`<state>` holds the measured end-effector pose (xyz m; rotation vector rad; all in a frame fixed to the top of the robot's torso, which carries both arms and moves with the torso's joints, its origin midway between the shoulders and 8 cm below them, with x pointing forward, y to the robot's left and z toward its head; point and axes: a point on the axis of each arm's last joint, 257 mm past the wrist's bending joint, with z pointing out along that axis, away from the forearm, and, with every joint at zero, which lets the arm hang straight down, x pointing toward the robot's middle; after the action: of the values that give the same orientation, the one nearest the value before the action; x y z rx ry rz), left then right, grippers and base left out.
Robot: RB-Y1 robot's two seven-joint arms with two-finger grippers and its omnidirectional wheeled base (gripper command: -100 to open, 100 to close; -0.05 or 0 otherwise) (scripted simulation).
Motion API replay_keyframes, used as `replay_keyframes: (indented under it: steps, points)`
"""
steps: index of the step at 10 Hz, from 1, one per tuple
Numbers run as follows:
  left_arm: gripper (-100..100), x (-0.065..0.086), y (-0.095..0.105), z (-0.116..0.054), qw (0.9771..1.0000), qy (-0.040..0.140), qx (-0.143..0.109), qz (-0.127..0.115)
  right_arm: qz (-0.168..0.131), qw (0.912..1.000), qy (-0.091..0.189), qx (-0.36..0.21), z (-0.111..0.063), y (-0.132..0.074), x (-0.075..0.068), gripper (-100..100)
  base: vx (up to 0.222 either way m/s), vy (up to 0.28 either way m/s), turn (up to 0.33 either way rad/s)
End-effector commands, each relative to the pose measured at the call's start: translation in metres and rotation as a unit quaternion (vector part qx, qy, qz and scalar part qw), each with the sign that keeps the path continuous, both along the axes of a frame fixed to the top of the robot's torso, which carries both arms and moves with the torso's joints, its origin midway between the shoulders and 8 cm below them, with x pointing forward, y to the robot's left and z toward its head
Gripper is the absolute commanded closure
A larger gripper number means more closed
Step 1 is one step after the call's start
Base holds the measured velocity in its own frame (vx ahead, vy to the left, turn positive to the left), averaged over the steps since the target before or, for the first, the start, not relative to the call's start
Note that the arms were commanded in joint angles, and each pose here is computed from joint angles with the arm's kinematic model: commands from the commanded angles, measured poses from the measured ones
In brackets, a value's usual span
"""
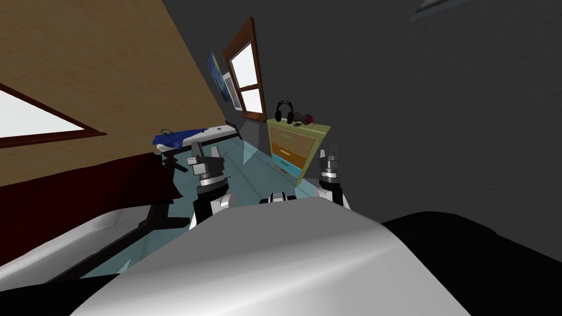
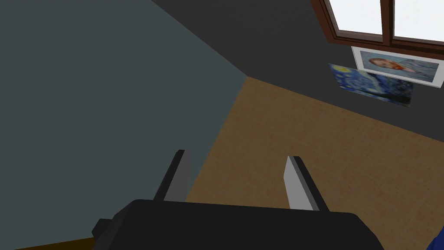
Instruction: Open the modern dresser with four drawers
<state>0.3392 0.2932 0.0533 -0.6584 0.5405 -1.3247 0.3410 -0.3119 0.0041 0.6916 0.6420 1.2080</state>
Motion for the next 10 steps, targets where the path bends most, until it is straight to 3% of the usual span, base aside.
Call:
replay_keyframes:
  steps: [1, 4, 7, 8, 10]
  points:
    - [0, 0.000, 0.000, 0.000, 1.0000, 0.000, 0.000, 0.000, -0.010, 0.9975, 0.026, -0.065, -0.004, 0.005, 0.000, -100, 0.090, 0.061, -0.032]
    - [0, 0.000, 0.000, 0.000, 1.0000, 0.000, 0.000, 0.000, -0.044, 0.9851, 0.067, -0.152, -0.015, 0.005, -0.001, -100, 0.130, 0.100, -0.046]
    - [0, 0.000, 0.000, 0.000, 1.0000, 0.000, 0.000, 0.000, -0.091, 0.9578, 0.116, -0.246, -0.033, -0.003, -0.004, -100, 0.174, 0.136, -0.067]
    - [0, 0.000, 0.000, 0.000, 1.0000, 0.000, 0.000, 0.000, -0.092, 0.9565, 0.117, -0.251, -0.033, -0.002, -0.004, -100, 0.101, 0.110, -0.025]
    - [0, 0.000, 0.000, 0.000, 1.0000, 0.000, 0.000, 0.000, -0.128, 0.9279, 0.154, -0.315, -0.047, -0.011, -0.008, -100, 0.101, 0.085, -0.059]
